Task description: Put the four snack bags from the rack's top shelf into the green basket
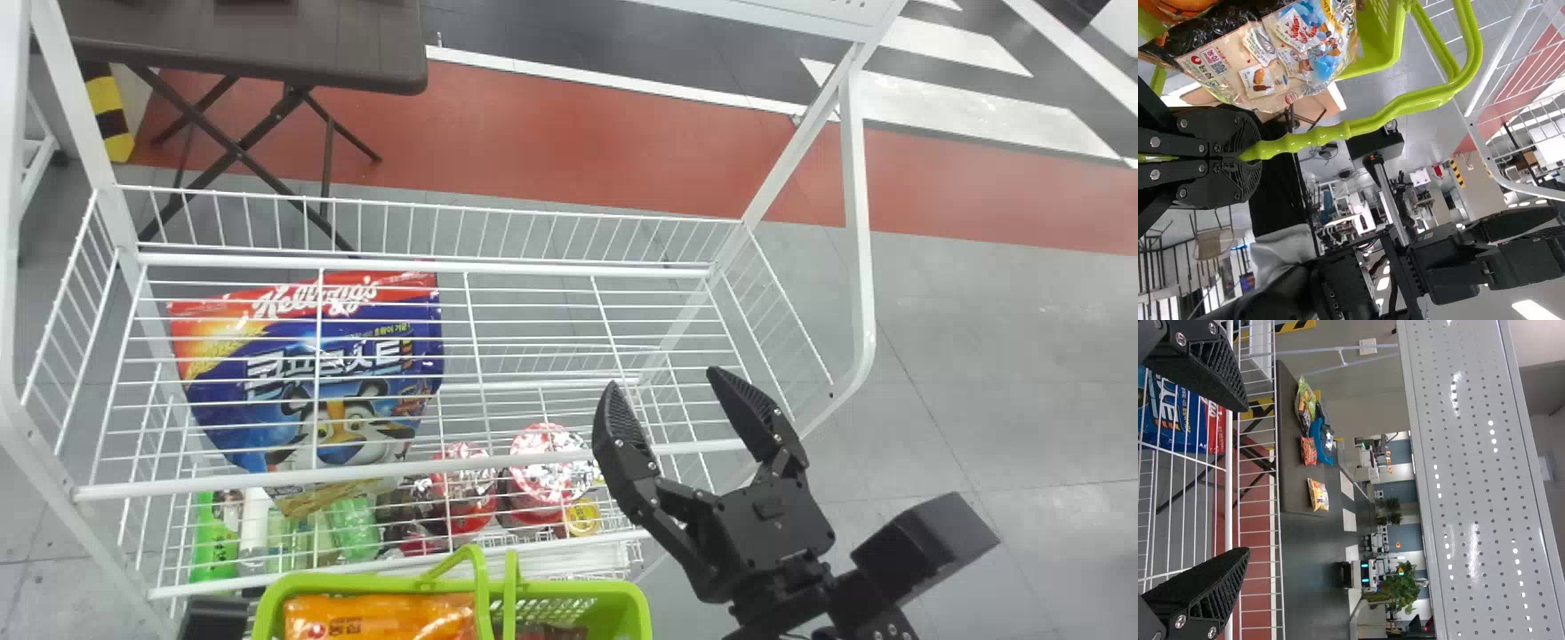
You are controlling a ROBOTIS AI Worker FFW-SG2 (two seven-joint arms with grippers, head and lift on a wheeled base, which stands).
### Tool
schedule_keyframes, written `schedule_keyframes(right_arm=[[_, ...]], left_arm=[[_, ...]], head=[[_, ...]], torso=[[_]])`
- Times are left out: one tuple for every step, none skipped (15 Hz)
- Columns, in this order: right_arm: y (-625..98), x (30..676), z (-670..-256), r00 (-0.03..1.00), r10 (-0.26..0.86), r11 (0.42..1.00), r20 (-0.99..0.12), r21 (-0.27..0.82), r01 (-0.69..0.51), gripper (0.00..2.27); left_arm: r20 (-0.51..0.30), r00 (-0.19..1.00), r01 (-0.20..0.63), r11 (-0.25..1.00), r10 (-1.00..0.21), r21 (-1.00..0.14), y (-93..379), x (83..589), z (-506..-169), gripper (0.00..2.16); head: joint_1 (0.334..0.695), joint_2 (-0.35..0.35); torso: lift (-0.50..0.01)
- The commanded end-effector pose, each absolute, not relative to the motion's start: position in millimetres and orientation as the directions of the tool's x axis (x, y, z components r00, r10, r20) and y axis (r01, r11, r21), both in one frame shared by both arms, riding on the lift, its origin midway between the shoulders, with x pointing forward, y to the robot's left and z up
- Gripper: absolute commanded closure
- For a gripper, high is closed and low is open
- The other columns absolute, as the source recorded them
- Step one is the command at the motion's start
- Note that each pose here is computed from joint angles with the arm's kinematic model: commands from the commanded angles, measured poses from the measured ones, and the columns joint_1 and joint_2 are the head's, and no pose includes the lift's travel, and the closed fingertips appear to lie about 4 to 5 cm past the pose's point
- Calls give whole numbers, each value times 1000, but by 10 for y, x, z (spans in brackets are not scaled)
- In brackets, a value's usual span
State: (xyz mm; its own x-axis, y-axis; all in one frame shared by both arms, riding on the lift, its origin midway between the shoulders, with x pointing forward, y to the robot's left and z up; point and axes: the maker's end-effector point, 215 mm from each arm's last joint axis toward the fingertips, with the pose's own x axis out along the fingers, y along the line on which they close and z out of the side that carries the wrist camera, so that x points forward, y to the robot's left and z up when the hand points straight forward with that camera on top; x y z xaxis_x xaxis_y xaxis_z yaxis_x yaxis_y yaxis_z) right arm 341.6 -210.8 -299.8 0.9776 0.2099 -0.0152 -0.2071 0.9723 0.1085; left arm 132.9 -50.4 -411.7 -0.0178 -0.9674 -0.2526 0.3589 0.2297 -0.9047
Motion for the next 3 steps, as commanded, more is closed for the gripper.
schedule_keyframes(right_arm=[[-2105,3415,-2994,978,210,972,-14,110,-207,53],[-2105,3415,-2994,978,210,972,-14,110,-207,53],[-2105,3415,-2994,978,210,972,-14,110,-207,53]], left_arm=[[-251,-18,359,228,-968,-905,-505,1324,-4112,2145],[-252,-19,357,229,-968,-906,-505,1322,-4117,2145],[-252,-19,357,229,-968,-906,-505,1322,-4117,2145]], head=[[695,-350],[695,-350],[695,-350]], torso=[[0],[0],[0]])
